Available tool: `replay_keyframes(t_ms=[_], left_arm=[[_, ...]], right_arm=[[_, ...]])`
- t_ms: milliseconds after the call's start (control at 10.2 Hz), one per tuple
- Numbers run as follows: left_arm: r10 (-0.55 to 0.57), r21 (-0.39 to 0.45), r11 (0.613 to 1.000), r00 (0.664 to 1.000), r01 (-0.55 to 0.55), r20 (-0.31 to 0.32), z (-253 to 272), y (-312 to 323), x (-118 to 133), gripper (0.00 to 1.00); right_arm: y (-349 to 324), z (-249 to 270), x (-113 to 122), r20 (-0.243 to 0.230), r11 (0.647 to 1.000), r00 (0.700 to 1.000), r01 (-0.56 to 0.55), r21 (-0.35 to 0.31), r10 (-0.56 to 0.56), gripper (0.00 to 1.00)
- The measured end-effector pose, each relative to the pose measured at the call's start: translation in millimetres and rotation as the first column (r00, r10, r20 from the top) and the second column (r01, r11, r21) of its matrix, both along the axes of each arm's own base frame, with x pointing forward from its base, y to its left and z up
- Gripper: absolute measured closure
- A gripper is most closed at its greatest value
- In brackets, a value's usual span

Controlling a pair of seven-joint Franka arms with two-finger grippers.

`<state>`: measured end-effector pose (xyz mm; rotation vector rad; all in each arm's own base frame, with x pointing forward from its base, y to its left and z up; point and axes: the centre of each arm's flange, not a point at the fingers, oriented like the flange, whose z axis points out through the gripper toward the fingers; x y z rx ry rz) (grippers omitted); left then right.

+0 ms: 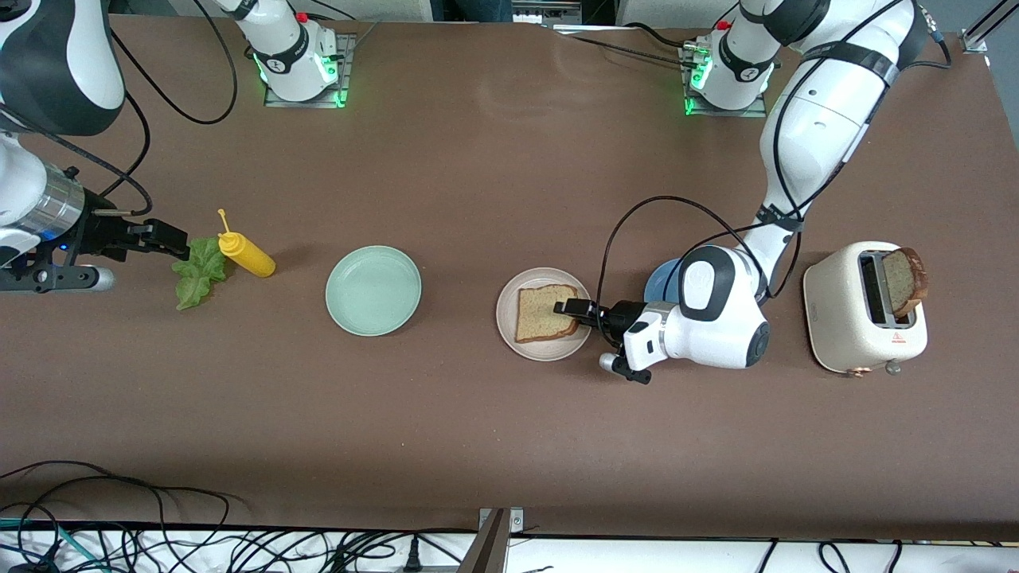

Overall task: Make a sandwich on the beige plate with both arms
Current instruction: 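Lay the bread flat on the beige plate and open the left gripper, then raise the left gripper while the right gripper grasps the lettuce leaf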

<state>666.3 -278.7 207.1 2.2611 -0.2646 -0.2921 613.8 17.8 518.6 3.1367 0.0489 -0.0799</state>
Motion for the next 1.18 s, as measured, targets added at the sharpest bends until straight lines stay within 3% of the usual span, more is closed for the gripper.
replay_keyframes(t_ms=[98,490,785,981,1079,1177], left_arm=[[-0.017,0.013,1.0,1.0,0.016,0.008,1.2,2.9,0.6,0.01],[-0.111,0.107,0.989,0.993,0.107,0.032,38.1,39.7,9.8,0.0],[-0.125,0.279,0.954,0.991,0.107,0.05,113.0,67.9,13.5,0.0],[-0.157,0.394,0.911,0.985,0.119,0.065,161.9,107.0,11.2,0.0],[-0.185,0.466,0.876,0.979,0.127,0.081,185.6,124.3,8.4,0.0],[-0.197,0.528,0.841,0.976,0.118,0.096,212.3,136.5,3.7,0.0]], right_arm=[[0.0,0.0,0.0,0.0,1.0,1.0,0.001,0.0,-0.001,0.0],[-17.7,0.1,0.3,0.001,0.999,0.999,0.033,-0.003,-0.033,0.0],[-76.9,-14.2,4.2,-0.011,0.995,0.995,0.097,-0.008,-0.097,0.0],[-116.0,-40.2,15.4,-0.007,0.997,0.997,0.078,-0.009,-0.078,0.0],[-131.9,-61.5,19.0,-0.027,0.998,0.997,0.069,-0.007,-0.069,0.0],[-141.4,-93.1,21.7,-0.077,0.998,0.995,0.065,-0.002,-0.065,0.0]])
